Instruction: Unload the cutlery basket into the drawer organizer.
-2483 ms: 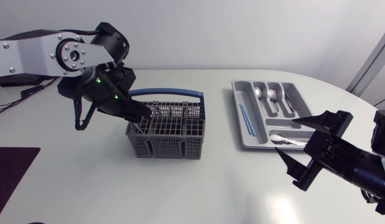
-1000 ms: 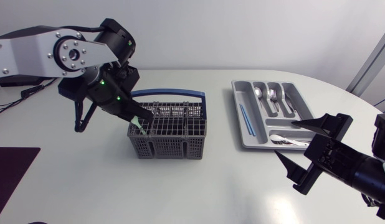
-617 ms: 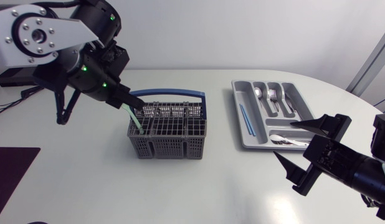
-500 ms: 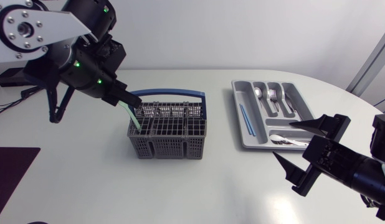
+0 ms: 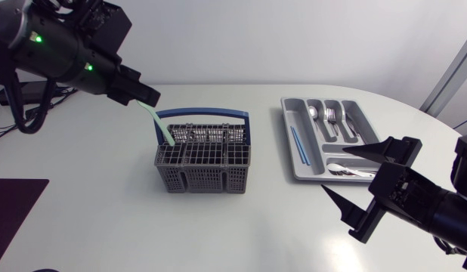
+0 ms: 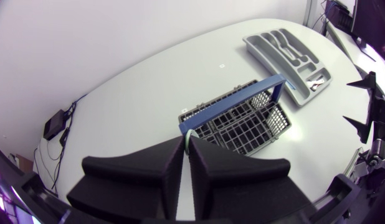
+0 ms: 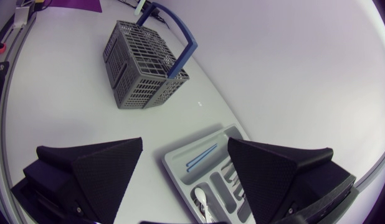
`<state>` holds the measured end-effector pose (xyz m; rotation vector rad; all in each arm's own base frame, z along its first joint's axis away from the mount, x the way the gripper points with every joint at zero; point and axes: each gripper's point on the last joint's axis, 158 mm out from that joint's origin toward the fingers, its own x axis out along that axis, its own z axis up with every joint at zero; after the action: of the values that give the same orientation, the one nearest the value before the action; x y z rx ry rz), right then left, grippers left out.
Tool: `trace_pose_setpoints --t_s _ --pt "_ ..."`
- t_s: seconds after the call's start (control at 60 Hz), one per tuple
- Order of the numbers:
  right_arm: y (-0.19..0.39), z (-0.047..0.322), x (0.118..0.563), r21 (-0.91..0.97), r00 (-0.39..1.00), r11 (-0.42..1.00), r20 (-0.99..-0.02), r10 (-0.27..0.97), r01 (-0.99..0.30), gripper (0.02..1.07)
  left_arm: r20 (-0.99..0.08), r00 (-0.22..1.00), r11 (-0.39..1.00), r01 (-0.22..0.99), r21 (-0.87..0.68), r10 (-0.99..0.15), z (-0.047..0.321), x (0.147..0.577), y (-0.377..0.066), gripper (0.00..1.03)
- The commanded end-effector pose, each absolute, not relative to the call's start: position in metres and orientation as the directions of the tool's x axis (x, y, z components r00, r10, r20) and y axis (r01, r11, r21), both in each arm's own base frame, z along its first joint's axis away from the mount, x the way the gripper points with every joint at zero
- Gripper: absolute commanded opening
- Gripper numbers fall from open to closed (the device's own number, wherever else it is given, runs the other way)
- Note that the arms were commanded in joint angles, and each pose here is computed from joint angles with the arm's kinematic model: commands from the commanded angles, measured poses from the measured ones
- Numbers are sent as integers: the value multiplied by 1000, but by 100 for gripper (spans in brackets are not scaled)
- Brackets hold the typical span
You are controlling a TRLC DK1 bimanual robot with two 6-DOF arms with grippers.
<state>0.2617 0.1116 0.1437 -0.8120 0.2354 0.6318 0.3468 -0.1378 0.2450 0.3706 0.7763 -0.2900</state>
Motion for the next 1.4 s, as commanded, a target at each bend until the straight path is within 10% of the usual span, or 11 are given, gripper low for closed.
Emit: trace_pose_setpoints --t_s 0.0,0.45,1.383 --pt "122 162 261 -569 790 550 -402 462 -611 100 -704 683 890 425 166 -195 263 340 -150 10" --pt "191 171 257 -376 655 537 -448 608 -755 93 -692 499 774 618 -137 -522 216 327 -225 10" --pt "273 174 297 -209 603 577 -440 665 -789 69 -655 392 678 690 -255 -646 195 321 -303 10"
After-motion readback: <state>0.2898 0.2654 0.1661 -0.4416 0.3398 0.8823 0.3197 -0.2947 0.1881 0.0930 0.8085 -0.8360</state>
